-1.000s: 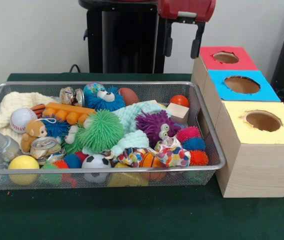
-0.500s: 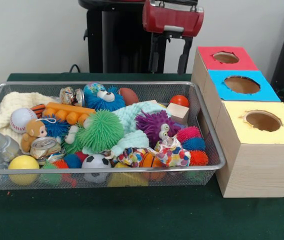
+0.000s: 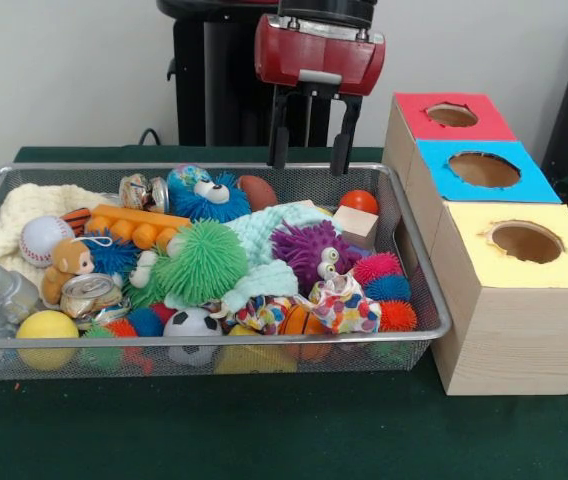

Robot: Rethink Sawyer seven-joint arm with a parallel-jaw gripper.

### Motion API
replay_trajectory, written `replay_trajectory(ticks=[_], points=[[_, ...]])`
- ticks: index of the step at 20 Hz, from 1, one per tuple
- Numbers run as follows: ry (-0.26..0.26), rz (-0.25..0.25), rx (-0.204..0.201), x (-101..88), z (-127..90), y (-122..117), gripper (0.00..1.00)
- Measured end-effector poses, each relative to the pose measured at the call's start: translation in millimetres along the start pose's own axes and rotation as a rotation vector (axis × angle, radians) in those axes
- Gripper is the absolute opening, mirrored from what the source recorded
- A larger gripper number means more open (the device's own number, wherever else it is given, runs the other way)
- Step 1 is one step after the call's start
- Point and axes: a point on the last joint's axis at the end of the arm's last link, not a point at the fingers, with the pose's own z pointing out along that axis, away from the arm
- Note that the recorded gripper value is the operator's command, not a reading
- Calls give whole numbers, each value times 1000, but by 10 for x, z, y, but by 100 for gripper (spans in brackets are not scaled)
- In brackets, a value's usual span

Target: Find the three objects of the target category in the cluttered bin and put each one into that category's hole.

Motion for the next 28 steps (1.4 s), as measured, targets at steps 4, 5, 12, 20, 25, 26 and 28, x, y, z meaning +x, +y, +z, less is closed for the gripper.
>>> replay_trajectory(ticks=[4,5,12,20,25,26,28], points=[[-29,0,9,-188,68,-50,100],[-40,0,12,-259,95,-70,100],[-83,-9,23,-614,240,-96,100],[-91,-23,26,-982,385,-59,100],[-101,-29,26,-1073,451,-26,100],[-102,-30,26,-1081,464,-20,100],[-101,-31,25,-1084,497,-6,100]])
